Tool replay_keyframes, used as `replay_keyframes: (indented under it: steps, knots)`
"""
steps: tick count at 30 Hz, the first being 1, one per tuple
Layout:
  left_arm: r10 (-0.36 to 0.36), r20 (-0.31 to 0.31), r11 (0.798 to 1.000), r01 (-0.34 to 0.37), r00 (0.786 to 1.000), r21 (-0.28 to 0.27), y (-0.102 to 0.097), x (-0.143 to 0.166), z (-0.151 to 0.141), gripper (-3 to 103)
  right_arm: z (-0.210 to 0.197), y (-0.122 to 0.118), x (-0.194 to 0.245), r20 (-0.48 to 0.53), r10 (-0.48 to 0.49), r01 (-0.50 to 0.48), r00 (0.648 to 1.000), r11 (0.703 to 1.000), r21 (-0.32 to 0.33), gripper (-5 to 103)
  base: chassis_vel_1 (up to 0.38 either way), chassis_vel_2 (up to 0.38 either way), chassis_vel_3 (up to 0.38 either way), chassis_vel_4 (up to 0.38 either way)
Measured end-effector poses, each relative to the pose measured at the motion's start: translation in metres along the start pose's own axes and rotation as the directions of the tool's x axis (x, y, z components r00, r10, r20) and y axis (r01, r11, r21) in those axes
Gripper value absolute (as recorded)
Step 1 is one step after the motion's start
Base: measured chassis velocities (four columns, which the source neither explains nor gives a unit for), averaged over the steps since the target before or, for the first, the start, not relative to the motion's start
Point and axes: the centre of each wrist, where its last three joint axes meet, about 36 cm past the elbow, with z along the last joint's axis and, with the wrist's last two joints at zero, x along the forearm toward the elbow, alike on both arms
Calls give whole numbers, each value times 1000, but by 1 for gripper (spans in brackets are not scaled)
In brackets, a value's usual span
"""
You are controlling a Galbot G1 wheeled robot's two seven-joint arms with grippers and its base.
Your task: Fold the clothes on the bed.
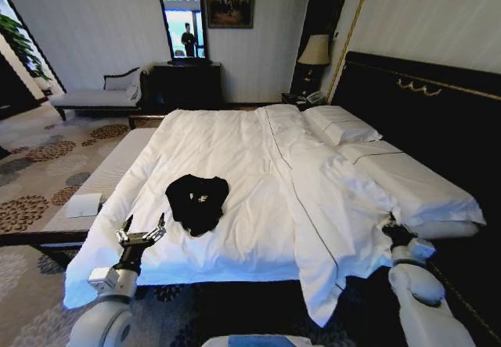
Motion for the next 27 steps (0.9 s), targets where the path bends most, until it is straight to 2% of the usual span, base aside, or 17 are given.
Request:
replay_keyframes:
  steps: [6,11,18,27]
  knots:
    - [6,7,1000,-6,1000,4,-4,-3,-1,100,23,-18,-6,-59,109,-109,992,994,4,1,0,0,0,0]
    - [7,3,1000,-7,1000,0,-4,-1,-2,100,48,-31,-11,-66,148,-147,987,989,28,1,0,0,0,0]
    - [5,-1,1000,-5,1000,-2,-2,0,-1,100,52,-40,-24,-31,160,-159,987,986,44,1,0,0,0,0]
    - [11,-3,1000,-11,1000,-2,-3,0,-1,100,62,-47,-22,-84,176,-170,981,983,68,1,0,0,0,0]
